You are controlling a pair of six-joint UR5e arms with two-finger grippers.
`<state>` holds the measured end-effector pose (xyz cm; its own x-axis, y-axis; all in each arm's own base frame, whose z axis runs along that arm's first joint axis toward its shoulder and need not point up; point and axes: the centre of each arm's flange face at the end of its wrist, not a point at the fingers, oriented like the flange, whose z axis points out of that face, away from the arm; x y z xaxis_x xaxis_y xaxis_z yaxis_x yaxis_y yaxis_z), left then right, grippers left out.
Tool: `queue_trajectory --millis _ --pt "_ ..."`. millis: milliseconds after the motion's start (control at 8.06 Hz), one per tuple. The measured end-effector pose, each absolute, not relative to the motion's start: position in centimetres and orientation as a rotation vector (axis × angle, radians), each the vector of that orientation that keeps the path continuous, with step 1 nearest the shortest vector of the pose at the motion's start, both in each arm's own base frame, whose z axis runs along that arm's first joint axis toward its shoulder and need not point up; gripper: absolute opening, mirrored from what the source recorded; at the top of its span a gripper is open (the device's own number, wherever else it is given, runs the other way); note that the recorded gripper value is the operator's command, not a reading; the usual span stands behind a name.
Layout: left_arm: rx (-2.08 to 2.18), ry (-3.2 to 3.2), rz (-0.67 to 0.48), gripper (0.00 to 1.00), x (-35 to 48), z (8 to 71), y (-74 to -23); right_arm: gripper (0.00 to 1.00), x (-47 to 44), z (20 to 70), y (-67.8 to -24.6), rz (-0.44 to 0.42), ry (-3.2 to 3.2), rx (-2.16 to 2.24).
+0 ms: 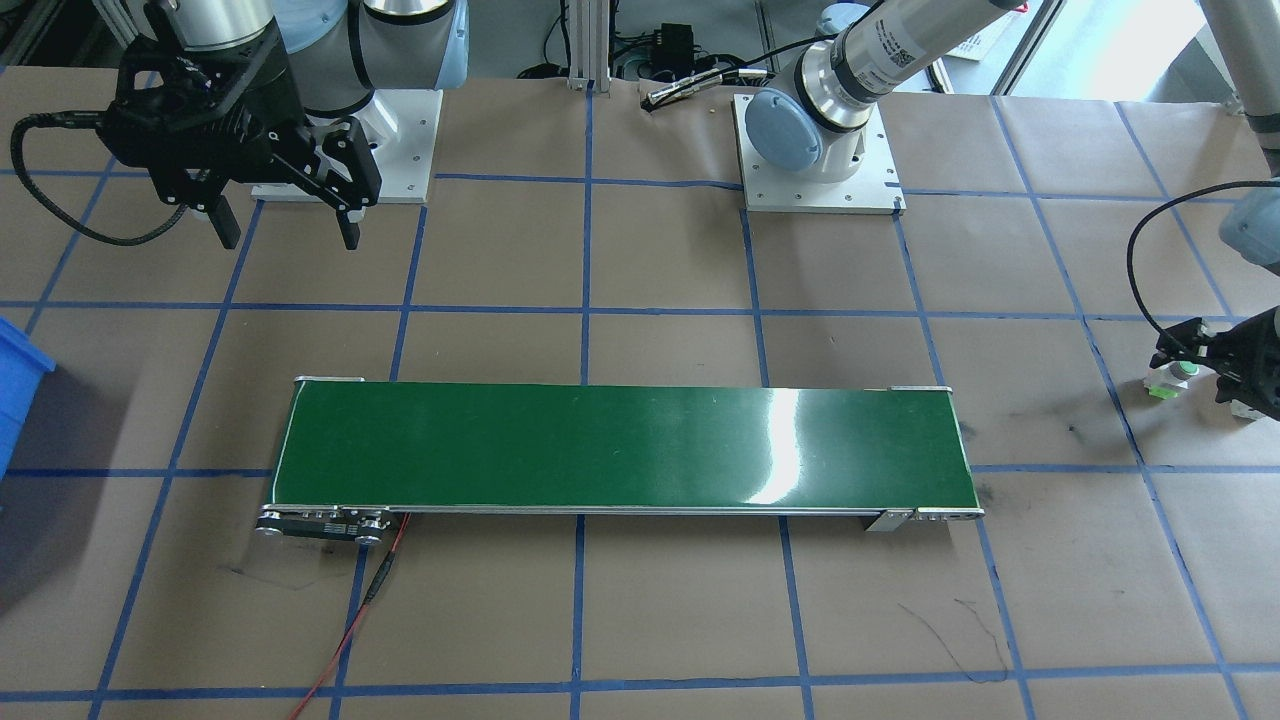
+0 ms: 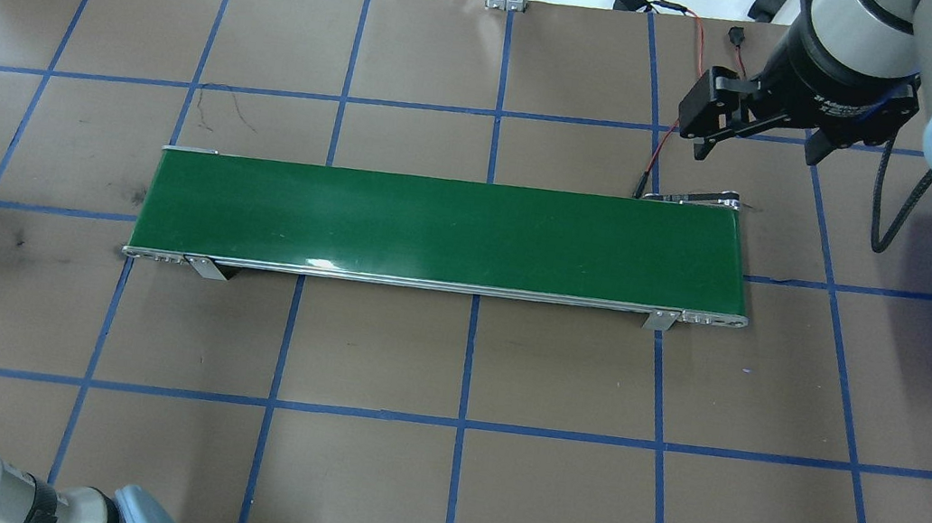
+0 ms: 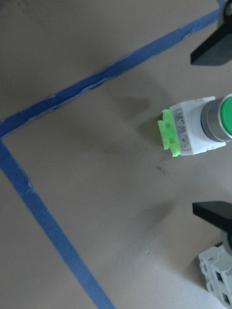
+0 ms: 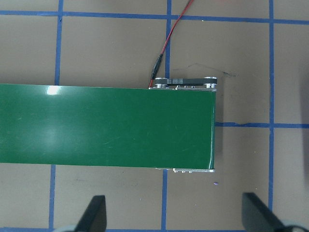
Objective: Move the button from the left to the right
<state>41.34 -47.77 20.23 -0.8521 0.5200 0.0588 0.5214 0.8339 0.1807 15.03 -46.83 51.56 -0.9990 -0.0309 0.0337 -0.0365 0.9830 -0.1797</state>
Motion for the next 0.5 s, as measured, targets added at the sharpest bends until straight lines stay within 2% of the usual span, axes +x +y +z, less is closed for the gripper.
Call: queue_trajectory --millis 496 --pt "-0.863 -2.972 -0.316 1.0 41.05 18.85 -47.25 1.0 15.03 51.57 -46.84 0.282 -3.098 0.053"
